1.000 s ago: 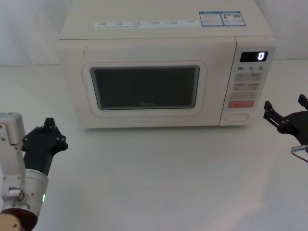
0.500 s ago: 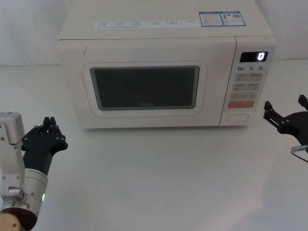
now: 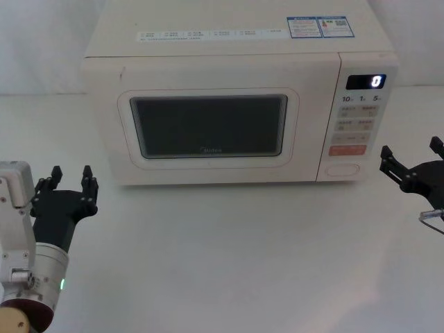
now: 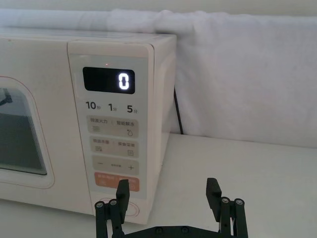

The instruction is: Press the button to open the microwave door with one hand; close the microwave door with the other hand.

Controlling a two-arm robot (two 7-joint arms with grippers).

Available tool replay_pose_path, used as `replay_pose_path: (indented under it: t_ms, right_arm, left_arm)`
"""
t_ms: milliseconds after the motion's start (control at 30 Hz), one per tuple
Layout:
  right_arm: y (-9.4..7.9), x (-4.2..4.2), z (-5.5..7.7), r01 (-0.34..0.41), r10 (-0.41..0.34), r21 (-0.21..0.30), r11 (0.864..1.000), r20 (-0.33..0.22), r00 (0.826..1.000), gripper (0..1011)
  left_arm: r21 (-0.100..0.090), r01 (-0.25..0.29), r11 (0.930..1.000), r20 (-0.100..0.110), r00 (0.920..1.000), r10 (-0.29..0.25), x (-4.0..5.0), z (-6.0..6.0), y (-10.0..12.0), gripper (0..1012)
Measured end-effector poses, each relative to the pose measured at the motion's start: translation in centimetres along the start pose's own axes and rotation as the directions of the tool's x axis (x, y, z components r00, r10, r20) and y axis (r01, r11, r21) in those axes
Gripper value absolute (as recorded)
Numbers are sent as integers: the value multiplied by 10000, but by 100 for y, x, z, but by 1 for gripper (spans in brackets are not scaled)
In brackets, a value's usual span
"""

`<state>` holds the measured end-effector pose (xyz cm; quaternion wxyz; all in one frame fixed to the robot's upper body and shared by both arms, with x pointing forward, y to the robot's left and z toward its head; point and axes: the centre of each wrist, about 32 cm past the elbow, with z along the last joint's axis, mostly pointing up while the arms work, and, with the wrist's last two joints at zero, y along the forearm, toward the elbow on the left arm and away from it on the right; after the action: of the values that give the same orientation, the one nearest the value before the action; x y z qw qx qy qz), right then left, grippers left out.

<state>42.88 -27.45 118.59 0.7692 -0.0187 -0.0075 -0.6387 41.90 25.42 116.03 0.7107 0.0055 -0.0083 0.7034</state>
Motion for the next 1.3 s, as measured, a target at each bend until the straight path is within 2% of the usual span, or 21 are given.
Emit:
replay_pose_path:
  t_ms: [67,267,367,533,600,1300]
  right_arm:
    - [0,0,0,0,0,-1,10000,0,10000,1002]
    - [0,0,0,0,0,-1,10000,0,10000,1002]
    - [0,0,0,1,-1,0,10000,0,10000,1002]
    - [0,0,0,0,0,0,10000,0,10000,1003]
    - [0,0,0,1,-1,0,10000,0,10000,1002]
    - [0,0,0,0,0,0,10000,1,10000,1002]
  left_arm:
    - [-1,0,10000,-1,10000,0,0,0,0,546]
    - [-3,0,10000,-2,10000,0,1,1,-1,774]
    - [-3,1,10000,-1,10000,-1,2,1,-1,825]
    - [-4,1,10000,-2,10000,-1,1,1,-1,980]
    - [-4,1,10000,-1,10000,-1,1,1,-1,1003]
    - [-4,1,10000,-1,10000,-1,1,1,-1,1003]
